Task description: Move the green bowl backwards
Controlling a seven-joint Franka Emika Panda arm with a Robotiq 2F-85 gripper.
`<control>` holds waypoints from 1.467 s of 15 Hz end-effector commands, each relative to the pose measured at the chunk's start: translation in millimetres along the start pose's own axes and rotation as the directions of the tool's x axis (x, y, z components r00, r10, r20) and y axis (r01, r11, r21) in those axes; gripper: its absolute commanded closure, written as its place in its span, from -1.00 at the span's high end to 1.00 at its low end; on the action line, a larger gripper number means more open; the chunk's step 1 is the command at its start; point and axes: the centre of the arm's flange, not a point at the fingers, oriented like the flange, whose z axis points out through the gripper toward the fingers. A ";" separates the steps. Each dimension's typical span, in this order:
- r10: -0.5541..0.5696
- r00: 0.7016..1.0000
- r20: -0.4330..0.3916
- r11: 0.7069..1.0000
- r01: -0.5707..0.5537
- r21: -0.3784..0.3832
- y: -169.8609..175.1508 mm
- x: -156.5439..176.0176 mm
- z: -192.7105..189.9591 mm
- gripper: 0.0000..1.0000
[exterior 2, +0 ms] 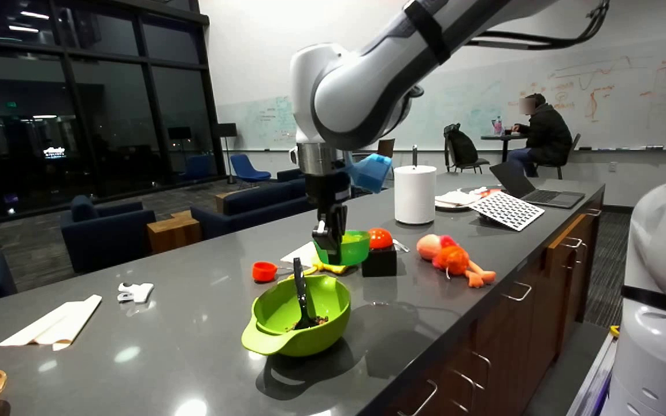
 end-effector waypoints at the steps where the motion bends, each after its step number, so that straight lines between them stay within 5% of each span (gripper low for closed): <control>1: -0.046 0.999 -0.018 0.999 0.045 -0.024 10.2 49.6 -4.2 -0.98; 10: -0.053 0.998 -0.041 0.995 0.050 -0.088 81.1 121.3 1.6 -0.98; 14: -0.017 0.998 -0.062 0.998 0.013 -0.057 115.6 128.5 -7.7 -0.98; 22: 0.025 0.998 -0.058 1.000 -0.024 0.018 137.0 146.1 55.1 -0.98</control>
